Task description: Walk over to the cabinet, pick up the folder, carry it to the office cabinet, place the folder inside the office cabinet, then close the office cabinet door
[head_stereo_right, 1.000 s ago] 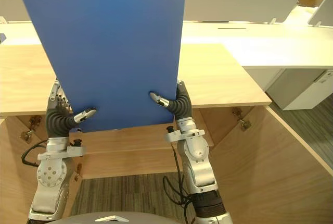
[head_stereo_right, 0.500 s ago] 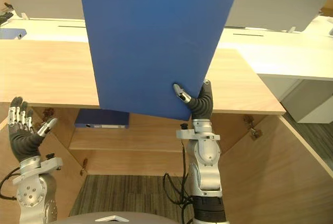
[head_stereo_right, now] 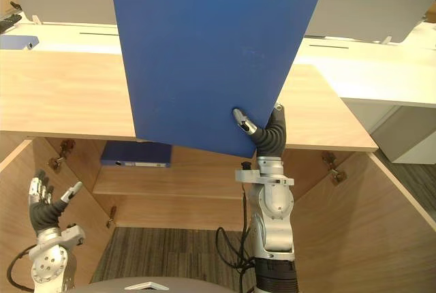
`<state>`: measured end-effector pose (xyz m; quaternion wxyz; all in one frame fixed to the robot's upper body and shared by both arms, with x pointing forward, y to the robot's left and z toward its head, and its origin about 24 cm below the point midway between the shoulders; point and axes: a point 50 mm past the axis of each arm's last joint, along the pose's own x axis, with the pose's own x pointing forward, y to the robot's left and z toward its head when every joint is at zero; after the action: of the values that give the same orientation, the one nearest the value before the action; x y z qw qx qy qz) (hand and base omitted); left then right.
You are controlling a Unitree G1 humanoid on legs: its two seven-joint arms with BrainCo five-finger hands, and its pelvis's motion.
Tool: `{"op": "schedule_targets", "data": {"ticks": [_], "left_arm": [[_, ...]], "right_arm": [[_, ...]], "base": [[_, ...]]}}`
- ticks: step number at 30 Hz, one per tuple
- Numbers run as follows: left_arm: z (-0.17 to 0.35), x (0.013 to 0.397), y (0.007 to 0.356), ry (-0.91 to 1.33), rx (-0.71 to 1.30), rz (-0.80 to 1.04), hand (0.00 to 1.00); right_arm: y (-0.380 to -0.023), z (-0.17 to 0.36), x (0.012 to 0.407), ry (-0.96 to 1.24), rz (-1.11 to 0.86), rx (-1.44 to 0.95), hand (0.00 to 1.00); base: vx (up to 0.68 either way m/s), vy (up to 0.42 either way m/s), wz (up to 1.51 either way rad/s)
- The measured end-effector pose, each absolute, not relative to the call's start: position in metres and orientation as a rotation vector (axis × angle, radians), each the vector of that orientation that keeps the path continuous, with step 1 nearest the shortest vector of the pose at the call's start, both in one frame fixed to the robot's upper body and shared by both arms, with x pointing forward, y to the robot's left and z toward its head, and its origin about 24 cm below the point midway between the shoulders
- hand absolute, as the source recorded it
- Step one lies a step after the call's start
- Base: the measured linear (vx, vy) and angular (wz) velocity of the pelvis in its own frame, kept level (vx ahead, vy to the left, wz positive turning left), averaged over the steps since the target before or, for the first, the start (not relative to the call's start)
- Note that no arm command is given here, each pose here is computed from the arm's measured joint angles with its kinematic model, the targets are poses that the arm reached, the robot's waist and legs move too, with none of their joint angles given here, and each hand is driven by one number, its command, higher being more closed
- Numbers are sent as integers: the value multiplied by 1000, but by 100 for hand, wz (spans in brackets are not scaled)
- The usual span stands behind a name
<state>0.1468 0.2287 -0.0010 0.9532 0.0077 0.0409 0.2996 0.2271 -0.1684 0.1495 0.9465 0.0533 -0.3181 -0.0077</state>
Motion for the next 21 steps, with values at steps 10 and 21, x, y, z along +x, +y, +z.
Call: {"op": "schedule_targets", "data": {"ticks": [10,21], "left_arm": [[-71,129,220,450,99,467,0],[-86,173,219,502,179,358,0]], "right_arm": [[-138,140,218,-600,145,161,100],[-92,151,225,-641,385,74,100]], "base": [[-8,-12,-12],[-97,7,-34]]}}
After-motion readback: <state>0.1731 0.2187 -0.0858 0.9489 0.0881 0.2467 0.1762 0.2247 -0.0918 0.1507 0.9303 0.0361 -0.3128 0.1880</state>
